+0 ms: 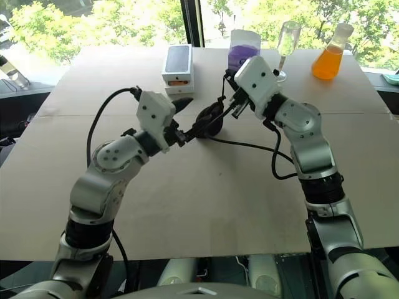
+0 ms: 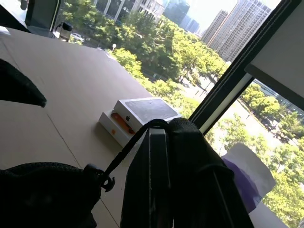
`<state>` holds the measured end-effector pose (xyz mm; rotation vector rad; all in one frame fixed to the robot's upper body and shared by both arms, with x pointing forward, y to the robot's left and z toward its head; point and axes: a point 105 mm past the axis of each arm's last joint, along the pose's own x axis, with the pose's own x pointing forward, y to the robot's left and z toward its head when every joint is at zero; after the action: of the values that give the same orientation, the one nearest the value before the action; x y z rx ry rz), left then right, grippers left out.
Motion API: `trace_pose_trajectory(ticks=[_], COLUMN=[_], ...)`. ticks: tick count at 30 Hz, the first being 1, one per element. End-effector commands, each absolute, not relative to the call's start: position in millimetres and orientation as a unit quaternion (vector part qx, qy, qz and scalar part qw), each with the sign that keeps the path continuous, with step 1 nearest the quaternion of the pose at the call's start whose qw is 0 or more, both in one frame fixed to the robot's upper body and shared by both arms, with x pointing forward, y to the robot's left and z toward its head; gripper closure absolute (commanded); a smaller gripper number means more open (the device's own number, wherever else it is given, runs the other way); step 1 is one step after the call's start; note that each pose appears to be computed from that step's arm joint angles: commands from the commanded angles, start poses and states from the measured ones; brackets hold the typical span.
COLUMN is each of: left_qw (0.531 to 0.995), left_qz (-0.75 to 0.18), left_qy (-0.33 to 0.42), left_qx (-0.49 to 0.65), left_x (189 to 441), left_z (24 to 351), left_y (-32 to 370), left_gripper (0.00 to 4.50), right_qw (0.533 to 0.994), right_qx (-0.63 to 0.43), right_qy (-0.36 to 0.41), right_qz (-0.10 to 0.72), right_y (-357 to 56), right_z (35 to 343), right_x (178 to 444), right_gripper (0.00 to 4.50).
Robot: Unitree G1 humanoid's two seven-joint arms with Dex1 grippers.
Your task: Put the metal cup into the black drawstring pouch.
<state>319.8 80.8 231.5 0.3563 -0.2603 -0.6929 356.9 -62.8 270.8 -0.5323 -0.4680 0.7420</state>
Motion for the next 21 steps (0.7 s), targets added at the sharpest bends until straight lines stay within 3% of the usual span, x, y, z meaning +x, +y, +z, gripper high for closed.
trace_pose_trajectory(ticks=[1, 12, 21], left_qw=[0.909, 0.898, 0.897], left_qz=[-0.34, -0.358, -0.361], left_qy=[-0.145, -0.169, -0.169], left_qx=[0.191, 0.195, 0.19], left_x=[322, 334, 338], left_z=[241, 253, 255], left_y=[67, 32, 27], left_gripper=[1.4, 1.4, 1.4], right_qw=[0.859, 0.841, 0.839], right_qx=[-0.253, -0.246, -0.249], right_qy=[-0.256, -0.266, -0.266], right_qz=[0.365, 0.402, 0.404], right_y=[-57, -46, -47], right_z=[286, 285, 286], right_x=[344, 327, 325], right_gripper=[4.5, 4.5, 4.5])
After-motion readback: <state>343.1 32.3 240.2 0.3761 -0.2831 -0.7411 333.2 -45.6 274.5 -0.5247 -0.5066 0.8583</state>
